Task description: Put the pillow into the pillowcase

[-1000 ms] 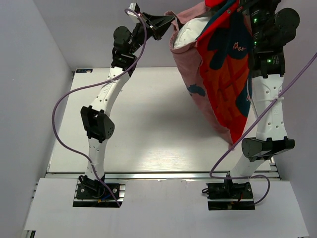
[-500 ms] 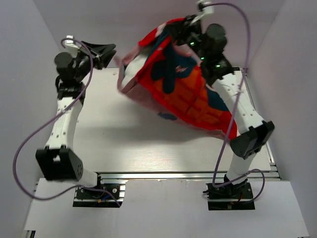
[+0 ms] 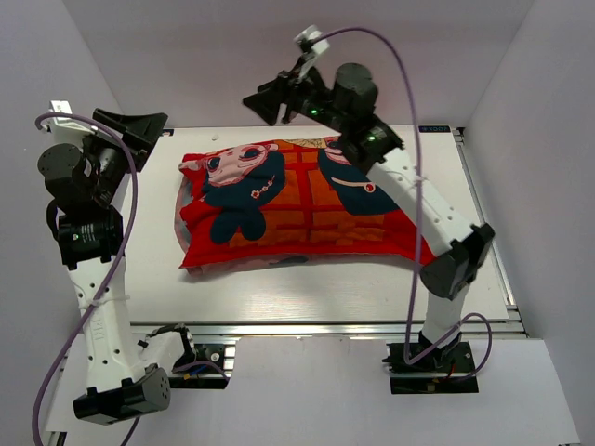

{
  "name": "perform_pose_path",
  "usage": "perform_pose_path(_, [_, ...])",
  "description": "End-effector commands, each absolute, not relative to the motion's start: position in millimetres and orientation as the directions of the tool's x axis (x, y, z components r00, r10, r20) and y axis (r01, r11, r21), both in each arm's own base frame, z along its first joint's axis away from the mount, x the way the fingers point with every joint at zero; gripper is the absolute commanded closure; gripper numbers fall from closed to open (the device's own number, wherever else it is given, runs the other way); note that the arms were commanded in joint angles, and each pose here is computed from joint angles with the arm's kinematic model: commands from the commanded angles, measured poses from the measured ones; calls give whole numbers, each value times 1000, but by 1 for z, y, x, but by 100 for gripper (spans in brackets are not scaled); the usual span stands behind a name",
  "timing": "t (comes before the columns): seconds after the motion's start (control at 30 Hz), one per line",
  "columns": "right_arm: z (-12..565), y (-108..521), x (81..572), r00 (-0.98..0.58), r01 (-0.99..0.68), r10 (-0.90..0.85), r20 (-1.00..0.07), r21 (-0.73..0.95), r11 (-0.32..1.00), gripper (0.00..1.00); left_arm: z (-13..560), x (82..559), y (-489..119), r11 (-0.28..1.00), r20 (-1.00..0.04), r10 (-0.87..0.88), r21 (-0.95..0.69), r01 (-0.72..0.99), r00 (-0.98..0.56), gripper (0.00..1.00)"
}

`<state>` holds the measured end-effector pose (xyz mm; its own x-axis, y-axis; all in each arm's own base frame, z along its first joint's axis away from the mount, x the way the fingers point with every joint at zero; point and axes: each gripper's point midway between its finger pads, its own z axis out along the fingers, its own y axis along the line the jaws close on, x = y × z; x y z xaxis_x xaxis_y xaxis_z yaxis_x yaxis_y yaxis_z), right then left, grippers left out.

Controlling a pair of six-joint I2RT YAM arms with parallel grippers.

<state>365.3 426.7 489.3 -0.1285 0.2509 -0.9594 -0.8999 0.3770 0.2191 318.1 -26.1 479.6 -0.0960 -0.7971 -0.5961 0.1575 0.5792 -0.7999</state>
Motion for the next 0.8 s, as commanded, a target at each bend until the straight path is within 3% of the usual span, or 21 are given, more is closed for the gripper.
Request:
perform_pose_path(0.0, [528, 375, 349, 22, -898, 234, -972, 83, 431, 41, 443, 326, -32, 605, -619, -762, -786, 130, -194, 28])
perform_pose_path(0.07, [492, 359, 349, 25, -896, 136, -990, 39, 443, 50, 432, 328, -45, 576, -603, -753, -797, 181, -261, 50])
perform_pose_path(0.1, [478, 350, 352, 27, -890, 96, -995, 20, 455, 59, 412, 329, -47, 563, -585, -756, -810, 163, -295, 56])
perform_pose_path(0.13, [452, 340, 347, -12, -884, 28, -1000, 24, 466, 62, 406, 329, -50, 560, -584, -753, -811, 170, -304, 59])
perform_pose_path(0.2, [440, 315, 340, 35, -871, -58, -998, -59, 488, 59, 386, 325, -62, 572, -595, -728, -801, 175, -341, 53])
perform_pose_path(0.27, [394, 292, 340, -28, -856, -161, -987, -60, 514, 52, 375, 320, -83, 608, -636, -675, -767, 205, -374, 38])
perform_pose_path(0.3, [383, 282, 338, -50, -843, -185, -982, -57, 535, 44, 372, 318, -91, 625, -655, -653, -749, 219, -380, 21])
perform_pose_path(0.4, [352, 249, 329, -145, -792, -251, -957, -39, 609, 32, 362, 309, -131, 667, -714, -553, -688, 287, -429, 9])
perform_pose_path(0.47, [346, 231, 320, -180, -763, -271, -946, -39, 645, 28, 352, 301, -153, 675, -731, -495, -664, 322, -470, 7])
perform_pose_path(0.57, [340, 209, 313, -217, -716, -280, -935, -43, 697, 11, 343, 289, -171, 688, -752, -448, -636, 350, -484, 2])
perform_pose_path(0.77, [334, 183, 304, -253, -642, -299, -920, -72, 763, 11, 340, 270, -173, 722, -787, -419, -591, 360, -453, 2])
